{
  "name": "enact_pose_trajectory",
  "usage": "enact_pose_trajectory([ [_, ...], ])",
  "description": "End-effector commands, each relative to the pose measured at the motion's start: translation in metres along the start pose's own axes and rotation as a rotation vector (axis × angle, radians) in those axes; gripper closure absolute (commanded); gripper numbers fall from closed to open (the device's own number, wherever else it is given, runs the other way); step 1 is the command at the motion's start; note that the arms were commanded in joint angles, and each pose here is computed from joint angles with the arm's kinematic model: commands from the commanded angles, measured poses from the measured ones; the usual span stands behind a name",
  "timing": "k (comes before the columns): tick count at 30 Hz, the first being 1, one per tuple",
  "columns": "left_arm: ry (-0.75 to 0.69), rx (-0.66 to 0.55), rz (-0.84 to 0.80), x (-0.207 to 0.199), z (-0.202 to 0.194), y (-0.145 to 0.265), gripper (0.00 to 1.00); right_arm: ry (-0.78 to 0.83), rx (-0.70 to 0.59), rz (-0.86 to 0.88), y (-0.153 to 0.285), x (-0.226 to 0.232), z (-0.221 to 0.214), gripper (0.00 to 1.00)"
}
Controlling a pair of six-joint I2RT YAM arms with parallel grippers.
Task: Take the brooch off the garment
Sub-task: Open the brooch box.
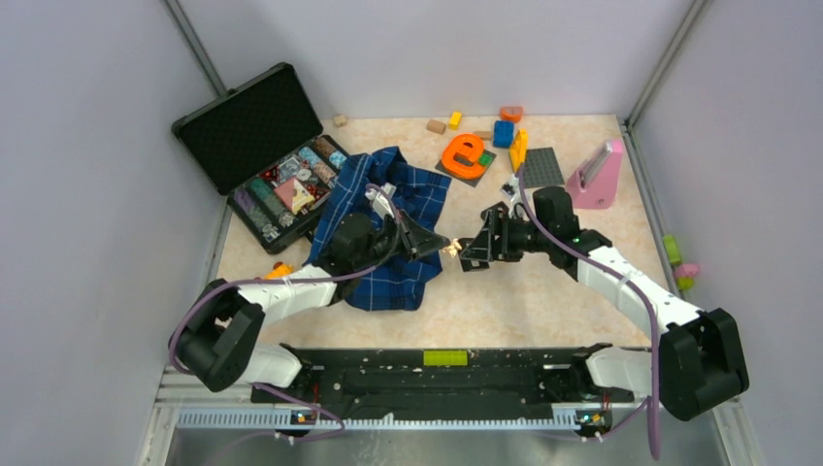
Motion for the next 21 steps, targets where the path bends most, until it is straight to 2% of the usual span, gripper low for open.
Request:
enact_pose_trajectory([
  [1,-0.067,-0.036,-0.025,-0.009,0.011,-0.006,1.00,0.069,-0.036,0.100,0.011,0.036,0.012,0.38],
  [11,-0.113,-0.047,0.092,0.005,0.011,0.000,1.00,0.066,-0.043,0.095,0.015,0.040,0.013,0.38],
  [21,-0.109,-0.016,0.122,0.012,0.008,-0.004,1.00,0.045,-0.072,0.123,0.016,0.045,0.015,0.38],
])
Point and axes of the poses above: each gripper's point midway between its finger pads, its own y axis back along the fingers, its own x axis along the line the jaws close on, z = x × y, the point moved 5 cm from there along y, back along the fingers, and after that the axes turned 12 degrees about -y, right-handed, at the moved point
